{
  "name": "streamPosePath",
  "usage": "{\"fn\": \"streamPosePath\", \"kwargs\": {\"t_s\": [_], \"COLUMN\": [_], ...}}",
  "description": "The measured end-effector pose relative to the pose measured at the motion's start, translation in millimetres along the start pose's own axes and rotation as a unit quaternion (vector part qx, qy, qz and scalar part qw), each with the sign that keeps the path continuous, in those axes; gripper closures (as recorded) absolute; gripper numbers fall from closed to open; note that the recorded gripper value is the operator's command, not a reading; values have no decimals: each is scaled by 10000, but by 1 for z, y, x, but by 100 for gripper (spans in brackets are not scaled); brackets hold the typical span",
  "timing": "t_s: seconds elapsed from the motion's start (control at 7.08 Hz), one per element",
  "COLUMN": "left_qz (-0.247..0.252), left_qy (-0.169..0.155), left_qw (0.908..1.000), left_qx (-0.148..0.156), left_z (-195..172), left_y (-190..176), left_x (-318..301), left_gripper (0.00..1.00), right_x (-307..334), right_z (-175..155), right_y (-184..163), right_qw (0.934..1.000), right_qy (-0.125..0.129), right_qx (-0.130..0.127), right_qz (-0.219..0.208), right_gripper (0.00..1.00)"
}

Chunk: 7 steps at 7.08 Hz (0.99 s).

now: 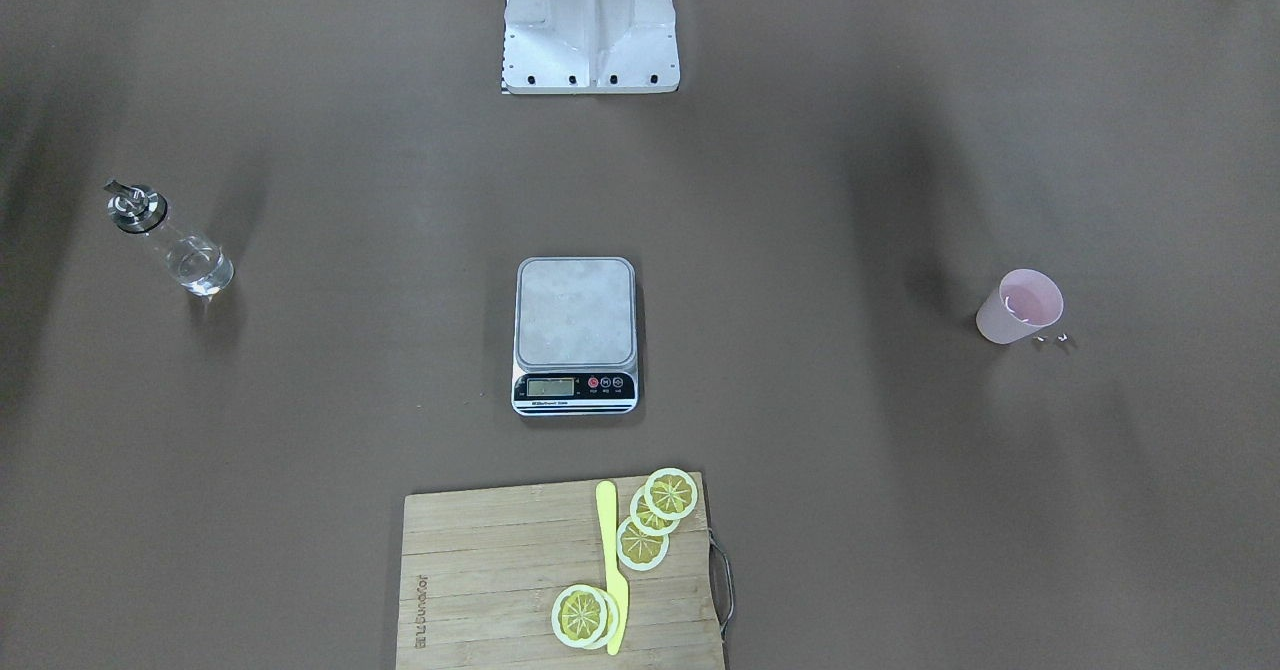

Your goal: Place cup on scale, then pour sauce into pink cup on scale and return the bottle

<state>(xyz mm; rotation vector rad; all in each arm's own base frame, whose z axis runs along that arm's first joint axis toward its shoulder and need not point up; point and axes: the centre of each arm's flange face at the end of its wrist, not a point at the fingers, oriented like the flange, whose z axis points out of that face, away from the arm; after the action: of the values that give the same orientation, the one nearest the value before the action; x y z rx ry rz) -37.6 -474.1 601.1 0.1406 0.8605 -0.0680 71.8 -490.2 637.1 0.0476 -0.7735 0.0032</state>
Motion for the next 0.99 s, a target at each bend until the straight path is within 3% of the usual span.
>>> {"fn": "streamPosePath", "kwargs": {"t_s": [0.57, 0.99], "left_qz": [-103, -574], "left_qy": [-38, 18], "left_qw": [9999, 9980], "left_qx": [-72, -247], "left_z": [-7, -2], "left_y": [-18, -62], "left_x": [18, 97], "left_gripper": [1, 1], "right_x": [0, 3], "right_z": [1, 5], "right_y": [1, 11], "right_qw": [10000, 9999], "right_qy": [-27, -40], "right_qx": [-10, 96], "right_qz": [17, -138], "right_gripper": [0, 0]}}
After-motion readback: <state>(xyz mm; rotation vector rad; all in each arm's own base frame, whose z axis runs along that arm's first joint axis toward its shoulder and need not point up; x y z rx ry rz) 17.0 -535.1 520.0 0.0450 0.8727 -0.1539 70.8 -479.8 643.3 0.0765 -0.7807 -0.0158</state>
